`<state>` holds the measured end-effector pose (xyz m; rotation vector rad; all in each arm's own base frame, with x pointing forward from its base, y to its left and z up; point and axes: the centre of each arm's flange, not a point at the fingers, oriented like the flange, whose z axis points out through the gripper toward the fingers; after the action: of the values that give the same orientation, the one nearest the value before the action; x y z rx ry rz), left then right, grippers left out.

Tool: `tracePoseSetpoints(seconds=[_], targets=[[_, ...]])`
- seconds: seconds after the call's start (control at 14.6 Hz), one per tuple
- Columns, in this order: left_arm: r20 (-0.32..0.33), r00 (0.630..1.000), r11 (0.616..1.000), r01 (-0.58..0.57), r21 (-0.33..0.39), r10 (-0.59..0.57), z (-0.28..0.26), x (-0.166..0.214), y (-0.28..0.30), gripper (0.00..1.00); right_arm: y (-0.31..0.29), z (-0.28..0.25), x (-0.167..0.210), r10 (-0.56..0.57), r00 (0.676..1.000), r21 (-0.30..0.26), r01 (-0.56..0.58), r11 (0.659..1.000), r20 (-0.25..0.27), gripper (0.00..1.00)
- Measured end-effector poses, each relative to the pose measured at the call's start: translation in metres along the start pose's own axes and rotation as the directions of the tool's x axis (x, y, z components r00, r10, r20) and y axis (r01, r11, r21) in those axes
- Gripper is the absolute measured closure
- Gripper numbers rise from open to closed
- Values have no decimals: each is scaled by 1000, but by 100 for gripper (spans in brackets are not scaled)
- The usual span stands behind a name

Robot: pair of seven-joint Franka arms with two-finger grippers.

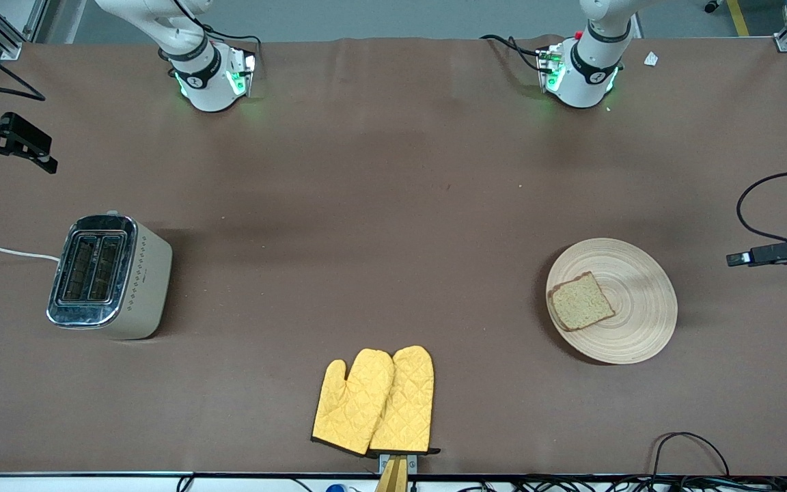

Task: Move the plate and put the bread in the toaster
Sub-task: 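Move the left gripper down toward the wooden plate's rim, then grip the wooden plate's rim with the left gripper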

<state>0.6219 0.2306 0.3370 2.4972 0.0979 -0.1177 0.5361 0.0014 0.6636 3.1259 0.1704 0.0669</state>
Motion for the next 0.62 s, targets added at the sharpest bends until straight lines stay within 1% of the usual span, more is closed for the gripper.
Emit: tracePoseSetpoints(seconds=[0.14, 0.34, 0.41, 0.55, 0.62], targets=[[-9, 999, 997, -54, -52, 54, 35, 6, -48, 0, -7, 1, 1, -13, 1000, 1, 13, 1000, 4, 0], [-51, 994, 979, -100, -178, 93, 84, 6, -103, 0, -22, 13, 0, -42, 999, 5, 42, 999, 30, 0], [-55, 993, 973, -113, -203, 104, 100, 4, -119, 1, -31, 15, -1, -57, 998, 7, 57, 998, 37, 0], [-73, 992, 967, -117, -225, 103, 123, 1, -143, 2, -43, 17, -6, -79, 995, 10, 78, 997, 62, 0], [-85, 991, 964, -118, -239, 101, 131, 1, -151, 7, -46, 16, -8, -83, 994, 10, 82, 997, 66, 0]])
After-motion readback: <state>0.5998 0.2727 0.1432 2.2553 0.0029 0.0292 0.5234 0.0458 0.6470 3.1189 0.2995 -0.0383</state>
